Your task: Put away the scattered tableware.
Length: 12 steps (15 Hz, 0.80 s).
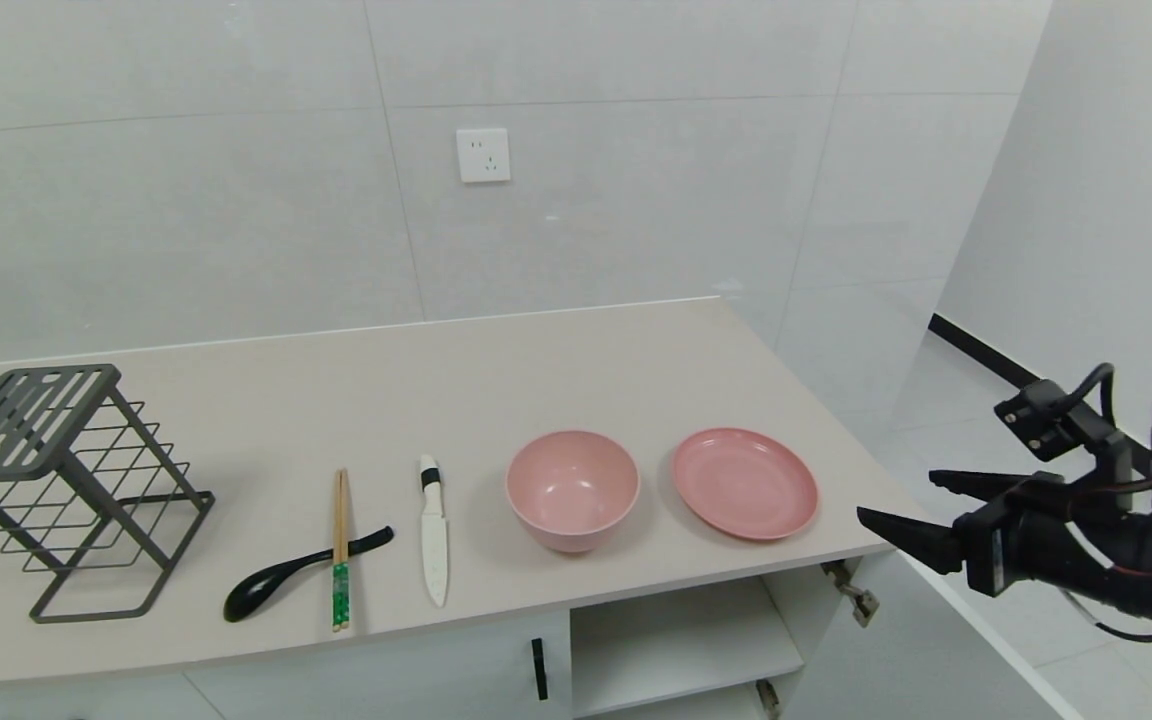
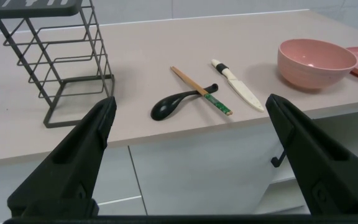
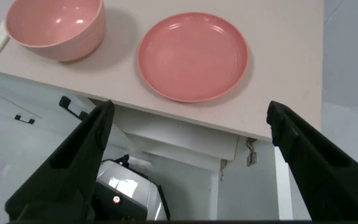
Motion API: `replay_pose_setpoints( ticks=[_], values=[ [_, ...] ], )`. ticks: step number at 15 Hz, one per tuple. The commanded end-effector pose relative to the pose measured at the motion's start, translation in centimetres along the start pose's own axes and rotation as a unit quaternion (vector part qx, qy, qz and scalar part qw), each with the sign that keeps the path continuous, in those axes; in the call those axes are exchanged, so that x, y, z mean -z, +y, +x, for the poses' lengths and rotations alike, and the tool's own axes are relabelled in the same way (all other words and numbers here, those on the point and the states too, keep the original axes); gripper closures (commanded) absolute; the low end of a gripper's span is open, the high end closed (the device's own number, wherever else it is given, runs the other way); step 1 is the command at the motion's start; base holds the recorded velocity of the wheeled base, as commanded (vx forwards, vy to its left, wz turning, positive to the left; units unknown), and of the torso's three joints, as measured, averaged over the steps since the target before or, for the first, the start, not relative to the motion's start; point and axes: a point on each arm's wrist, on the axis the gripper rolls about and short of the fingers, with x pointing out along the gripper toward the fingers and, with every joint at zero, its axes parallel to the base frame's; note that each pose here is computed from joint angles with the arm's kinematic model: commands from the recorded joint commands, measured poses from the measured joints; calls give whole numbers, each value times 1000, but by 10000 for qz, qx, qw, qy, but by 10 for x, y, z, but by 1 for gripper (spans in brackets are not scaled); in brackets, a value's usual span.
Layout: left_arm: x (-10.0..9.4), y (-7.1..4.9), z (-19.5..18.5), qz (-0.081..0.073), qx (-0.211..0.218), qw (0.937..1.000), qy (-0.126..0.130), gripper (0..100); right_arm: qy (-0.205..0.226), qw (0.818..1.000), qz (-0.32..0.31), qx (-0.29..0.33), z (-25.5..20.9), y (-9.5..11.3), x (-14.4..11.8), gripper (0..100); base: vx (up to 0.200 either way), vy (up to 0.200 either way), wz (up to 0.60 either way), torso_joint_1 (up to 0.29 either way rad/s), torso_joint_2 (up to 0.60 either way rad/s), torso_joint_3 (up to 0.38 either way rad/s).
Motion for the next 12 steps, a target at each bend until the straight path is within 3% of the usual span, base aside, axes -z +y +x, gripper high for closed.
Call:
replay_pose_setpoints(
  ticks=[1, 12],
  values=[
    [0, 0, 0, -1, -1, 10000, 10, 0, 285, 9995, 96, -11, 23, -8, 5, 0, 0, 0, 0, 0, 0, 0],
    [0, 0, 0, 7, -1, 10000, 10, 0, 650, 9975, 272, 14, 108, -39, 4, 0, 0, 0, 0, 0, 0, 0]
  ],
)
